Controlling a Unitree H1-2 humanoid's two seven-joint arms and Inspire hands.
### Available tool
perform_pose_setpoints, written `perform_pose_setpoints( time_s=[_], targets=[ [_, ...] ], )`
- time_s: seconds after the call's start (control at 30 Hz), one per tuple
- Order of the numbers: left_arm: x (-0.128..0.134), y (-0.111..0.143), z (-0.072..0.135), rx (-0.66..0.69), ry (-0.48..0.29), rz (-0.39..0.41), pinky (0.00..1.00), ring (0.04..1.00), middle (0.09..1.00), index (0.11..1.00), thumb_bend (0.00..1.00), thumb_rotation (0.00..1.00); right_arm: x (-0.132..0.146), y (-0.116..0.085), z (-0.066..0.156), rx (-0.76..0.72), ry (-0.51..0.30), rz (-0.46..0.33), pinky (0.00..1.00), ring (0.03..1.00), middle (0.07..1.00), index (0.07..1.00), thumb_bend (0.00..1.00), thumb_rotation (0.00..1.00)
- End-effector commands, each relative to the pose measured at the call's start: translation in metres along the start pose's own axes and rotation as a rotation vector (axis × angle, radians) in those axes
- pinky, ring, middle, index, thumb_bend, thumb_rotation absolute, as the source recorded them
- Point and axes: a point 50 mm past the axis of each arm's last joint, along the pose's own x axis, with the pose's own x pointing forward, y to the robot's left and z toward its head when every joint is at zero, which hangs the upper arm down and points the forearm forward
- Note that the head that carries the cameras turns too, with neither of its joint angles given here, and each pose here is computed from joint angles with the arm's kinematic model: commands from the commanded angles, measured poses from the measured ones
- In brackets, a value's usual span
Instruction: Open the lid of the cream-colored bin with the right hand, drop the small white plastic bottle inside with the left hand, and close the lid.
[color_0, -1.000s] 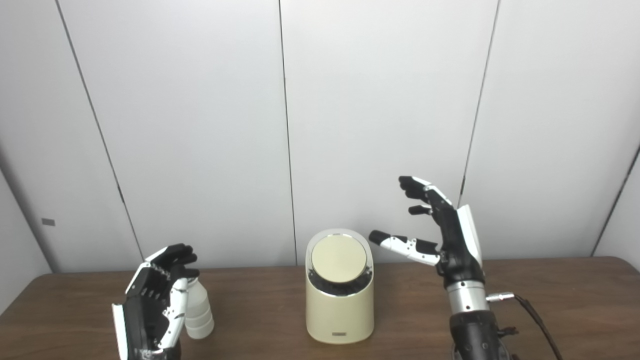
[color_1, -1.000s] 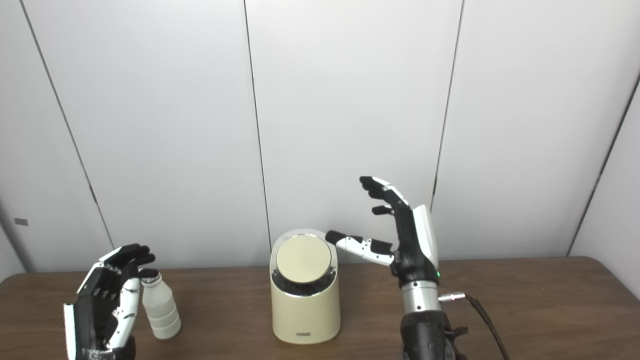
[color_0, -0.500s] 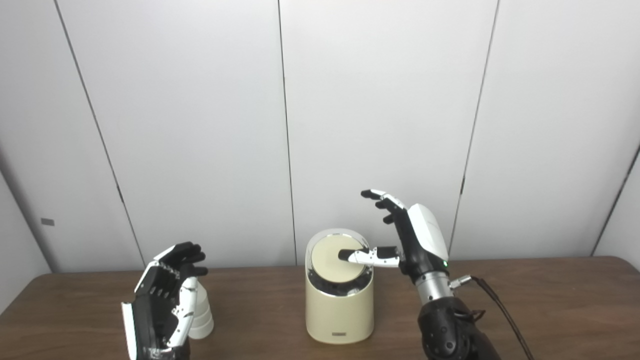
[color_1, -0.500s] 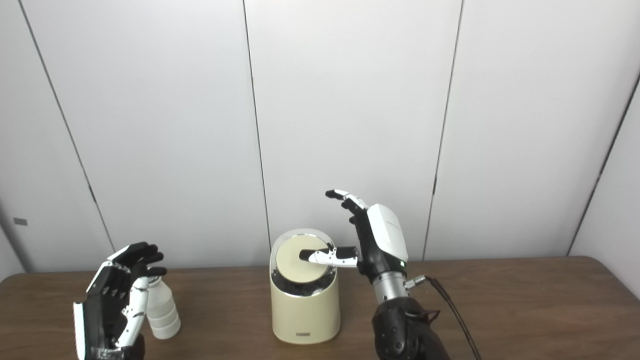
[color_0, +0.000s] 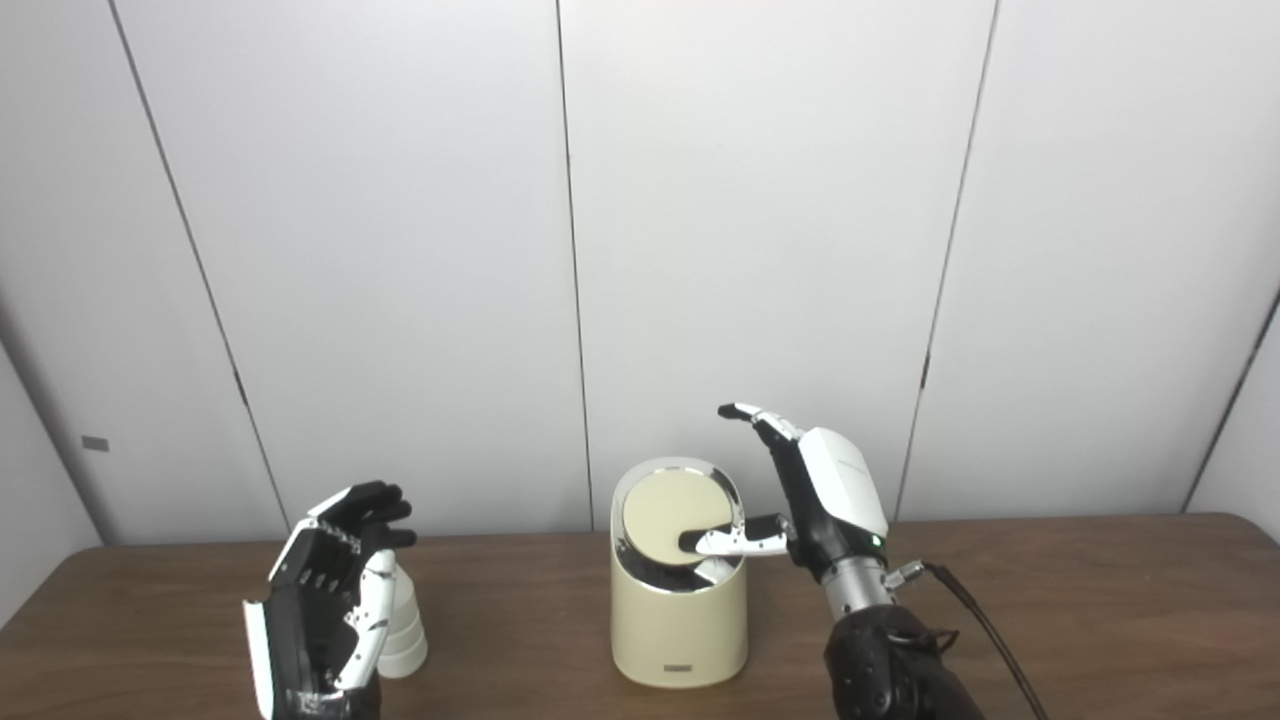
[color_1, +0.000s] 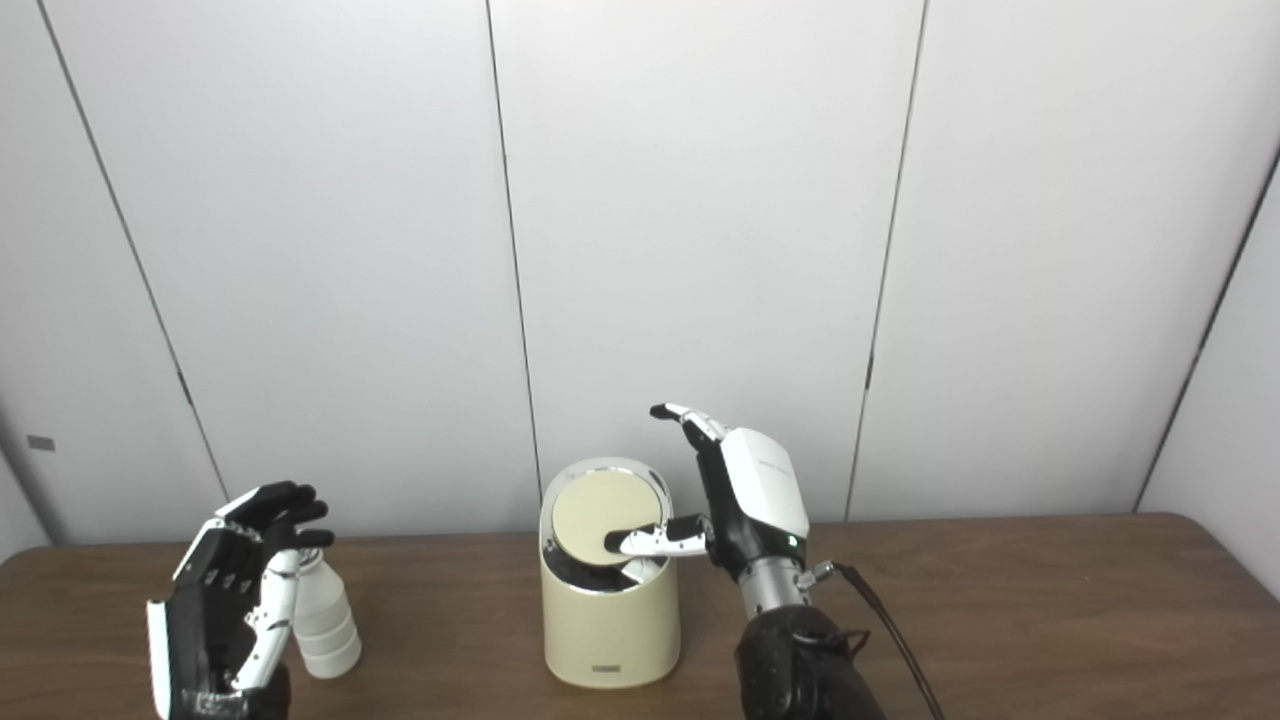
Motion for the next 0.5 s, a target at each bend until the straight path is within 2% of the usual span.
perform_pose_setpoints(
  time_s=[0.0, 0.47],
  targets=[
    [0.0135, -0.0097, 0.0097, -0.032, -0.068, -0.020, 0.55, 0.644, 0.658, 0.646, 0.32, 0.28, 0.0138, -0.0112, 0.0069, -0.063, -0.028, -0.040, 0.71, 0.823, 0.841, 0.817, 0.98, 0.24],
    [0.0144, -0.0094, 0.0096, -0.033, -0.070, -0.018, 0.55, 0.649, 0.663, 0.651, 0.32, 0.29, 0.0105, -0.0138, 0.0062, -0.170, -0.052, -0.060, 0.69, 0.815, 0.826, 0.798, 1.00, 0.03]
  ],
)
